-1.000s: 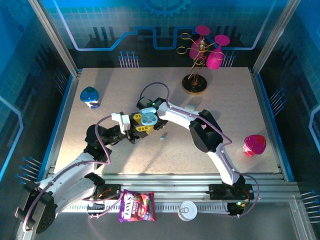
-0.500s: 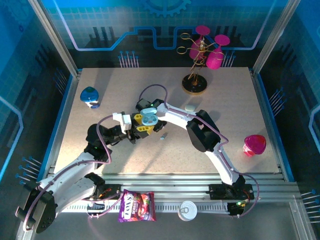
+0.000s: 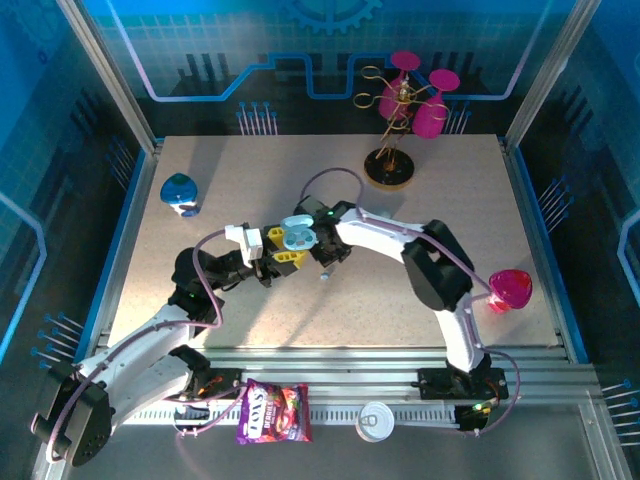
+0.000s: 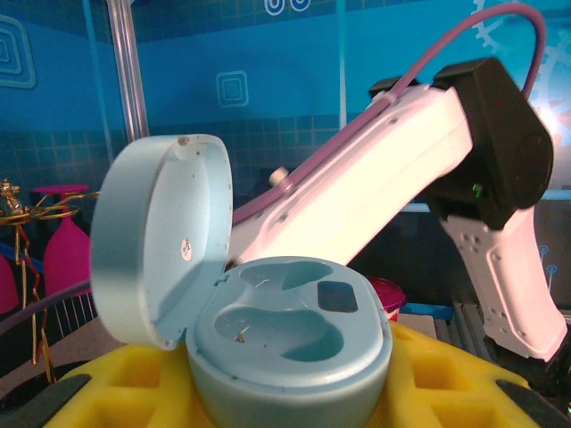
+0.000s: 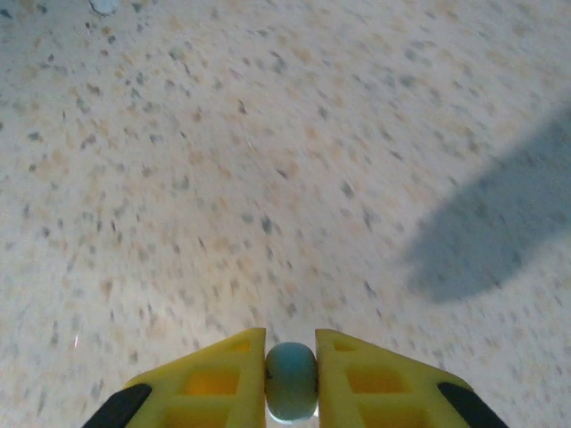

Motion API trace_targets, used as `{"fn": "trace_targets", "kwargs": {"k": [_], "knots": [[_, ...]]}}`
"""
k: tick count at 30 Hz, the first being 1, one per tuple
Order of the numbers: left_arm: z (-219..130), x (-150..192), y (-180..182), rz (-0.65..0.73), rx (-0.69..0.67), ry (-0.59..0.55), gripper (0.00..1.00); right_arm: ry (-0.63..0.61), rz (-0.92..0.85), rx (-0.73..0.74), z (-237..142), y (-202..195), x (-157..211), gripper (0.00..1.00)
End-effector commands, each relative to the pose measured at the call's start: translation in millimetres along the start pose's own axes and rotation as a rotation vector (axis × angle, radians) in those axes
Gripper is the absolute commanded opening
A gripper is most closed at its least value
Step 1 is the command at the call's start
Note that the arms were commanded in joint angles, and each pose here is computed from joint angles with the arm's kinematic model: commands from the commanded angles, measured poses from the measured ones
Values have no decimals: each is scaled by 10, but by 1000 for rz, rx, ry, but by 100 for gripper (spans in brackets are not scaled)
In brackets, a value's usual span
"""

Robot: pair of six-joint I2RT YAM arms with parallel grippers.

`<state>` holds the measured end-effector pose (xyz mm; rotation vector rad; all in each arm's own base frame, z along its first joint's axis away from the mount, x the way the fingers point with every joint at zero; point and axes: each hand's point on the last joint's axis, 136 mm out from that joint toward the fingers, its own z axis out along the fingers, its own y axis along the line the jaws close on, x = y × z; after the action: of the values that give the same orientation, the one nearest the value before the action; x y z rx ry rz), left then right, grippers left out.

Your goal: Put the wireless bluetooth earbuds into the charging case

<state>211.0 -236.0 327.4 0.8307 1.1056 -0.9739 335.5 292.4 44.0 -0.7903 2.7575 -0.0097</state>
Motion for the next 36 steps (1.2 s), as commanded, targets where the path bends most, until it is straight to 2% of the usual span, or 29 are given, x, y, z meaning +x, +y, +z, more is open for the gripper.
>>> {"fn": "trace_targets", "kwargs": {"k": [1,5,11,15,23,30,36], "knots": [[1,-73,-5,27,-5,-28,27,-155,177,-205,-312,27,-198,16],[8,-58,-4,26,-4,-27,27,-225,336,-411,-506,-1,-116,15],[18,-31,-1,22,0,-29,27,-267,528,-754,-778,11,15,15],[16,-15,0,20,-1,-25,27,-282,625,-909,-926,-36,92,13],[23,17,5,17,0,-19,27,-277,753,-1055,-1024,-112,267,11],[47,47,29,12,-1,-15,27,-334,839,-1191,-1188,-134,222,8],[72,34,9,13,9,-17,27,-327,943,-1262,-1173,-148,261,7]]}}
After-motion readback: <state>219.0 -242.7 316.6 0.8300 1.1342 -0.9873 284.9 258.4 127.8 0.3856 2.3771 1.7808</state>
